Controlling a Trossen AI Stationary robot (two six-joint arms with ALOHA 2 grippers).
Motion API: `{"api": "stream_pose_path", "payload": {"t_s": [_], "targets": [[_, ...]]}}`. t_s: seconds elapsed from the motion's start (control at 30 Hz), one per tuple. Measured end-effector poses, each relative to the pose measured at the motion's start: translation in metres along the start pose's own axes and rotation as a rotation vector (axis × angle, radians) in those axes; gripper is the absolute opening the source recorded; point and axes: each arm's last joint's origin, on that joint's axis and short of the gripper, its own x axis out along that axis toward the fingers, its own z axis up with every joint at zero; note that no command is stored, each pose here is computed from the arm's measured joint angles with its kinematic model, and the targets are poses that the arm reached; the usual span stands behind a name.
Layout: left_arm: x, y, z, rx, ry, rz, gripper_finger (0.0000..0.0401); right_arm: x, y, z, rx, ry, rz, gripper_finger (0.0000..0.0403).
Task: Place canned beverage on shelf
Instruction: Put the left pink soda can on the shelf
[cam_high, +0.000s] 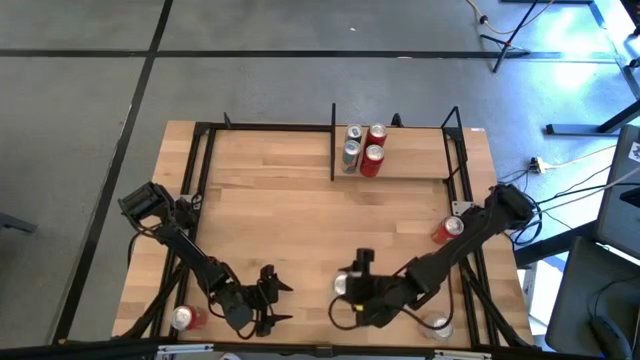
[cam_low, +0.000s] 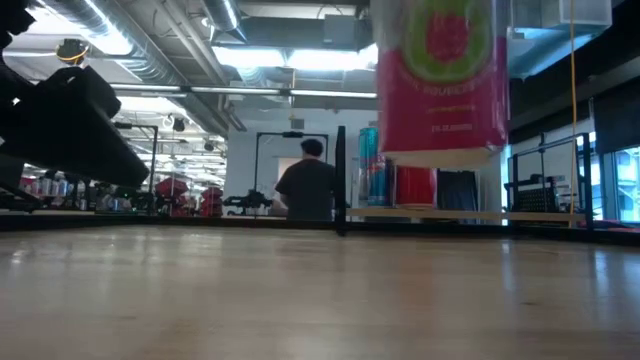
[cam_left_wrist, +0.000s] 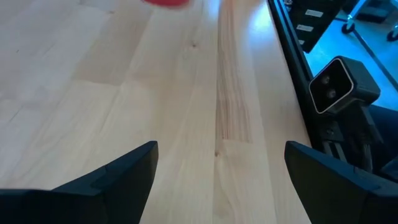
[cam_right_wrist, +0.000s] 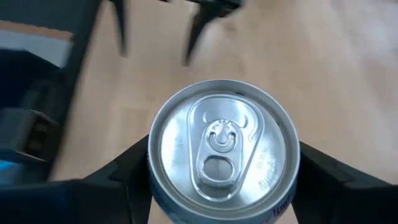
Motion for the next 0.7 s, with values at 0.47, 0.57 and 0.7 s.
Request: {"api": "stream_pose_path", "payload": {"t_s": [0.47, 0.57, 0.7], "targets": [[-0.002, -0.003, -0.002, -0.025, -0.002, -0.013, 0.0338, -0.024, -0.087, -0.035, 0.042, 0.122, -0.220, 0.0258], [-0.001, -0.002, -0.001, -0.022, -0.009, -0.001, 0.0338, -0.034, -0.113, -0.053, 0.105, 0.100, -0.279, 0.0258], [0.004, 0.004, 0.004, 0.024, -0.015, 0.023, 0.0338, -0.053, -0.146, -0.080, 0.205, 0.063, -0.314, 0.0258]]}}
